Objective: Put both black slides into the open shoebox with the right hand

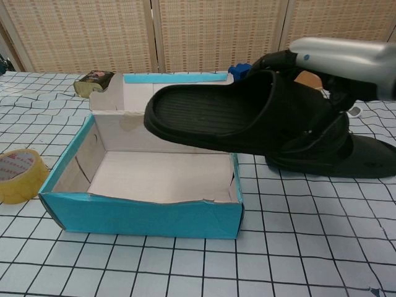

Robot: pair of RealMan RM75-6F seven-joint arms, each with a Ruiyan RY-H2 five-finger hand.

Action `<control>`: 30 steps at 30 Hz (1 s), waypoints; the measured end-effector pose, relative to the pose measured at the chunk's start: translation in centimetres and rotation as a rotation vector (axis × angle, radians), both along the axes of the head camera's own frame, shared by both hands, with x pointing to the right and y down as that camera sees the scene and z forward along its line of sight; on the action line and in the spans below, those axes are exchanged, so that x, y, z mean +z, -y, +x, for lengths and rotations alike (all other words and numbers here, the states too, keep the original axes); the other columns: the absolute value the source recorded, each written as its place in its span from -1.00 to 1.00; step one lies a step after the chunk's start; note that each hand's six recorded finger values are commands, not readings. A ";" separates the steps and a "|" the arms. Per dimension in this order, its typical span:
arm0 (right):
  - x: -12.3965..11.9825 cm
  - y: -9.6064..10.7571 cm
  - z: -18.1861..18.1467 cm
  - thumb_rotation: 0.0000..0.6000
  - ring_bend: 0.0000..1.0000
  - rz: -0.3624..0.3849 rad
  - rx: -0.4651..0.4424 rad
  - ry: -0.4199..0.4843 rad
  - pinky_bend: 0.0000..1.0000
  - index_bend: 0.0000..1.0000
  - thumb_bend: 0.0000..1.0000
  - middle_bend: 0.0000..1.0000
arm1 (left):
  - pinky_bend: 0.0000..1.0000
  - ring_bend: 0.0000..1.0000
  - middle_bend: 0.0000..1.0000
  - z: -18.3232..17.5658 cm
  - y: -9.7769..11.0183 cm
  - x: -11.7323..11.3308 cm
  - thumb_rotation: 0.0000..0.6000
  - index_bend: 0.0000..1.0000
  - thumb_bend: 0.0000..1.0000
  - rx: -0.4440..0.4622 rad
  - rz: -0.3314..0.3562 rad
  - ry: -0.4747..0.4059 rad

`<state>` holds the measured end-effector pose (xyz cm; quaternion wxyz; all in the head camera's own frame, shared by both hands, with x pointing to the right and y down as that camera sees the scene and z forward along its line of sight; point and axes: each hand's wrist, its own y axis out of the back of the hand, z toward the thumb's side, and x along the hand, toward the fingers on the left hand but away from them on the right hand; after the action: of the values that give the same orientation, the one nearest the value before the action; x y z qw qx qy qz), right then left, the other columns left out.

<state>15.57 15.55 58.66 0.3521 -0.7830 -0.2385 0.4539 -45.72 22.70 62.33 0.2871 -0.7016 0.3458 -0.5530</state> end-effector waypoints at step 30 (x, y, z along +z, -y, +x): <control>7.1 -2.4 -10.9 1.00 -0.35 -0.161 -0.098 -0.051 -0.61 0.17 -1.00 -0.01 | 0.15 0.28 0.18 -0.2 0.0 -0.3 1.00 -0.08 0.47 -0.008 -0.008 -0.006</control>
<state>4.68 17.93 65.81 0.3157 -0.8079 -0.1534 0.4735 -45.88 22.68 62.07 0.2813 -0.7031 0.3472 -0.5532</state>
